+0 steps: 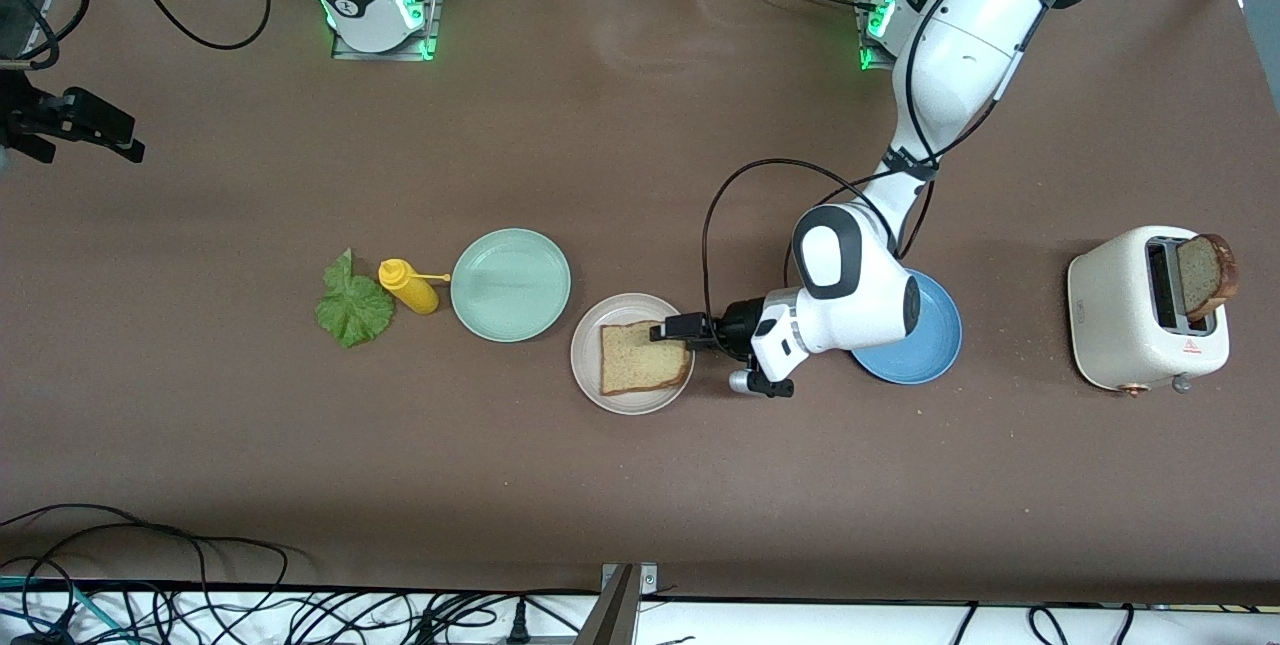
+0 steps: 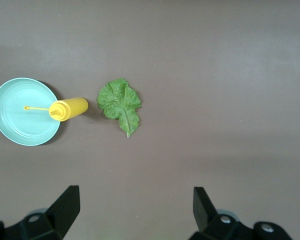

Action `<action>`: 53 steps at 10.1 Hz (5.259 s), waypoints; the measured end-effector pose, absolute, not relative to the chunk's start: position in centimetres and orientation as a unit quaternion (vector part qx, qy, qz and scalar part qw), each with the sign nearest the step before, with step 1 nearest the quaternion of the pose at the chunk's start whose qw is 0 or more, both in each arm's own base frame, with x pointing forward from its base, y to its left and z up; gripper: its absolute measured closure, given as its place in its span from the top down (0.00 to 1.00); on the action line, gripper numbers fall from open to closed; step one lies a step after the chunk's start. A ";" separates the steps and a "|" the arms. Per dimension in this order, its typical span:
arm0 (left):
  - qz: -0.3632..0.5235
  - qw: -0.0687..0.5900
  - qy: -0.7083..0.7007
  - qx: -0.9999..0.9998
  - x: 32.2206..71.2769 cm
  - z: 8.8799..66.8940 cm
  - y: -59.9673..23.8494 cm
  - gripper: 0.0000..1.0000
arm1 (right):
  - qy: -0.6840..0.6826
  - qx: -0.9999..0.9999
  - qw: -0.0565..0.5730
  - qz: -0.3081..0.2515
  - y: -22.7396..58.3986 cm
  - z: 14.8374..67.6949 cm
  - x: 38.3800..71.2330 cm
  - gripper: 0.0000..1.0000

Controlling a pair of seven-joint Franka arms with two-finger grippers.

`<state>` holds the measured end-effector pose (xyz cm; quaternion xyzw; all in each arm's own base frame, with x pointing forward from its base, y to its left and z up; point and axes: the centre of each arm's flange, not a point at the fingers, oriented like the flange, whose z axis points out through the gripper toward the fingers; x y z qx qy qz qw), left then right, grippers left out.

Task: Make sandwich on beige plate with both arms
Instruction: 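Release the bread with the left gripper while the right gripper reaches the lettuce, then grasp the lettuce leaf with the right gripper while the left gripper returns, then carry the lettuce with the right gripper and lay it on the bread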

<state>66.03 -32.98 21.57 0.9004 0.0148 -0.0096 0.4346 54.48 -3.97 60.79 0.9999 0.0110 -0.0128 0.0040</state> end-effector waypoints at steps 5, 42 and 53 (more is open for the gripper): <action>-0.001 0.305 -0.008 0.952 67.7 25.2 -30.2 1.00 | 0.004 1.000 -0.005 -0.009 -4.5 55.6 57.4 1.00; -0.084 0.000 0.018 0.996 57.2 56.5 -1.1 1.00 | 0.237 0.967 0.004 -0.091 12.3 41.0 66.5 0.03; -0.115 0.006 0.017 0.993 57.1 55.8 -1.4 1.00 | -0.026 0.994 -0.062 0.085 43.0 28.9 61.5 0.03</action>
